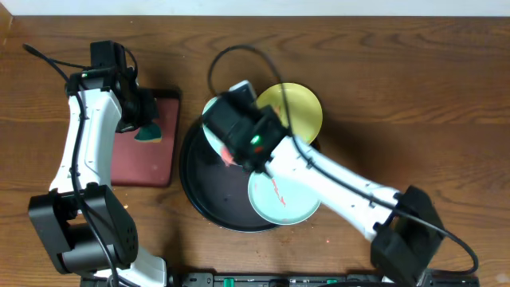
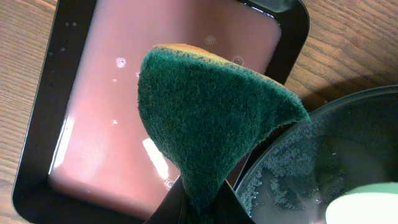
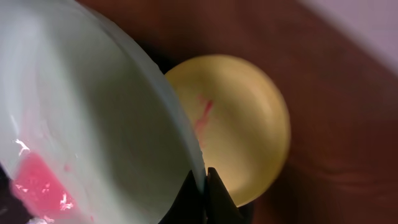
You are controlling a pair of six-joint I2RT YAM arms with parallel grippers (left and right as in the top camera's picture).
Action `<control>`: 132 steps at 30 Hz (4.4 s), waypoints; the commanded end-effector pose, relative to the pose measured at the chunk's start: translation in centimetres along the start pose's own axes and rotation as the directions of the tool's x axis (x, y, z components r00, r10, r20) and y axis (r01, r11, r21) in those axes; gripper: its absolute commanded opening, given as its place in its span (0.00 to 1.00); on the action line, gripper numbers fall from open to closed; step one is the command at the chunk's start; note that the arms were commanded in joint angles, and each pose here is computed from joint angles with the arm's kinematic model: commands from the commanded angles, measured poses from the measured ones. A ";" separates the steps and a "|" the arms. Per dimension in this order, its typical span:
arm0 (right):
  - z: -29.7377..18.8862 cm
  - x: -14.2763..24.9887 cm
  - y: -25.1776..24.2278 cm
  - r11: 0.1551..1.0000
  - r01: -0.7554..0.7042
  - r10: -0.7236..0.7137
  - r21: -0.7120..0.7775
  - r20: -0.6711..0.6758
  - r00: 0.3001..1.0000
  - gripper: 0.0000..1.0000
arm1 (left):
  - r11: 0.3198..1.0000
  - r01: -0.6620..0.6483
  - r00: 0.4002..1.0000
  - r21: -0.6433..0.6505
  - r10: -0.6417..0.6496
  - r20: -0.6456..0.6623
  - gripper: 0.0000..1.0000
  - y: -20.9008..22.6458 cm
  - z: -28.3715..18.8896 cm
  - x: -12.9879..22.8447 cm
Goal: Clean dirty plates on tray and stack at the side
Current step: 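Lift the light-green plate with the right gripper and place it right of the tray, then move right gripper back and grip the rim of the other light-green plate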
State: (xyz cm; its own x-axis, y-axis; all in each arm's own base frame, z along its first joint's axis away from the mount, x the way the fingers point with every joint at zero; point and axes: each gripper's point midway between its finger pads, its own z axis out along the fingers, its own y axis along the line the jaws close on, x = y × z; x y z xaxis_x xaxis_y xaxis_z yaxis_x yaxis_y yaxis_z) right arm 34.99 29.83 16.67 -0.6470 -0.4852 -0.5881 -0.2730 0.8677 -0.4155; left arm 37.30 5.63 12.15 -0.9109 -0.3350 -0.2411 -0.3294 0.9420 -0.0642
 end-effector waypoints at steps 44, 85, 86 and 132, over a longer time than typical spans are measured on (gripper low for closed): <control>-1.3 -0.7 -14.0 0.658 -0.585 0.493 -0.474 -0.317 0.810 0.01 | 1.000 -0.016 1.000 0.005 0.016 0.008 0.07 0.1 -0.3 -0.1; 8.6 23.9 -22.2 0.605 -0.788 0.587 -0.116 -0.604 0.540 0.25 | 1.000 -0.017 0.999 0.010 0.016 0.034 0.07 -0.1 -0.3 -0.7; 8.2 22.9 -22.3 0.607 -0.782 0.579 -0.139 -0.596 0.556 0.26 | 1.000 -0.017 0.999 0.010 0.016 0.033 0.08 -0.1 -0.3 -0.7; 4.6 19.8 -1.9 0.789 -0.470 0.034 -0.395 -0.736 0.676 0.22 | 1.000 -0.016 0.999 0.010 0.016 0.034 0.07 -0.1 -0.3 -0.8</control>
State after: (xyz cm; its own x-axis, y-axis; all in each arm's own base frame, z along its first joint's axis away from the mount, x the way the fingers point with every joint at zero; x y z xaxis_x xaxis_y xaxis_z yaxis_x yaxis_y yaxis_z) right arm 26.46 17.17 2.91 -0.9663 -0.2409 0.0904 -0.2147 0.9486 0.2323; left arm 37.91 5.68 12.30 -0.9046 -0.3339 -0.2650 -0.3271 0.9423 -0.0708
